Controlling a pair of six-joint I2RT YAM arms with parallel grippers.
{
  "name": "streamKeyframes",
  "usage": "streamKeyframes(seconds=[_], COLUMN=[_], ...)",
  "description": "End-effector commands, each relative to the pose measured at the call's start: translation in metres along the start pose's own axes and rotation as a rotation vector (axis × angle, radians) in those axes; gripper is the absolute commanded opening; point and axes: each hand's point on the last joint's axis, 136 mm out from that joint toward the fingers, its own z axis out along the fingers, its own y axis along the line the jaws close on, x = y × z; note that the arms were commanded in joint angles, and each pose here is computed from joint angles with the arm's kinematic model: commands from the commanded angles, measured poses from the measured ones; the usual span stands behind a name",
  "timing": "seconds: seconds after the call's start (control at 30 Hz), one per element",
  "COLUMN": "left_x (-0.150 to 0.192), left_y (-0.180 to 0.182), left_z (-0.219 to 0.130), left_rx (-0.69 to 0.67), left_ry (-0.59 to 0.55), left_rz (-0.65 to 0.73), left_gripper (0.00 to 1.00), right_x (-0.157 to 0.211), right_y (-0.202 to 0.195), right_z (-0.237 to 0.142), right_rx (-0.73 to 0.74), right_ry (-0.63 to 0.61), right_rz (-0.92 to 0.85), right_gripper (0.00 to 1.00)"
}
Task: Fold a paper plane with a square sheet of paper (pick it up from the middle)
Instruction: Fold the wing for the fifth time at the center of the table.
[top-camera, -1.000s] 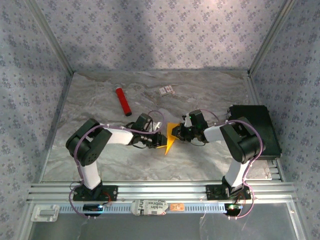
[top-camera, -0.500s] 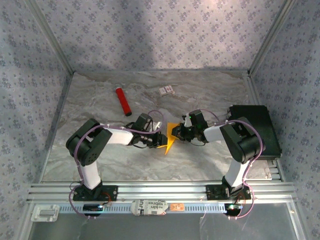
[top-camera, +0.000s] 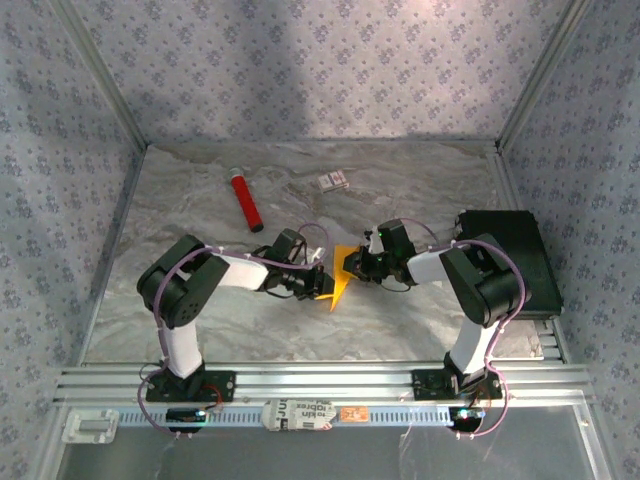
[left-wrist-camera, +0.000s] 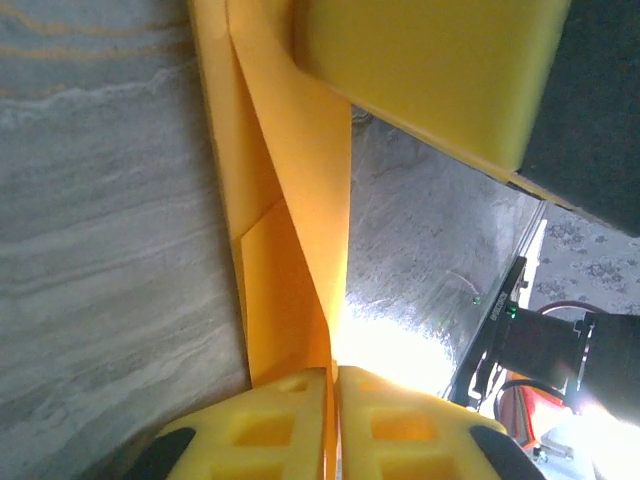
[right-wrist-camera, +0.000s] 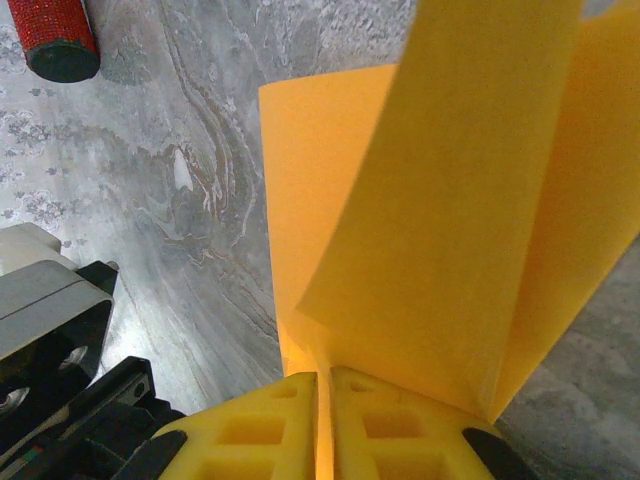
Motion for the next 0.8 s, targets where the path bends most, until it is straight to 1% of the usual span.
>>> streamKeyframes(seconds=[0.0, 0.17, 0.4, 0.5, 0.6, 0.63, 0.77], left_x=[0.007, 0.017, 0.032, 0.035, 0.035, 0.034, 0.036], left_y=[0.002, 0.012, 0.023, 0.023, 0.022, 0.021, 0.017], left_z=[0.001, 0.004, 0.005, 0.005, 0.003, 0.003, 0.002], left_rx=[0.019, 0.009, -0.001, 0.001, -0.005, -0.002, 0.006], left_ry=[0.035, 0.074, 0.111, 0.124, 0.118, 0.117, 0.128], left_rz=[-0.004, -0.028, -0.056, -0.057, -0.050, -0.048, -0.042], left_gripper=[0.07, 0.03, 0.03, 0.05, 0.11, 0.12, 0.10], right_x=[0.017, 0.020, 0.024, 0.024, 0.025, 0.024, 0.025], right_y=[-0.036, -0.042, -0.049, -0.050, -0.050, -0.050, -0.051], right_z=[0.009, 0.011, 0.013, 0.014, 0.013, 0.013, 0.013], right_rx=[0.129, 0.152, 0.183, 0.187, 0.192, 0.193, 0.198], right_ry=[0.044, 0.053, 0.059, 0.061, 0.066, 0.065, 0.067], right_rz=[0.054, 0.060, 0.071, 0.070, 0.070, 0.068, 0.071], right_gripper=[0.13, 0.13, 0.12, 0.12, 0.12, 0.12, 0.12])
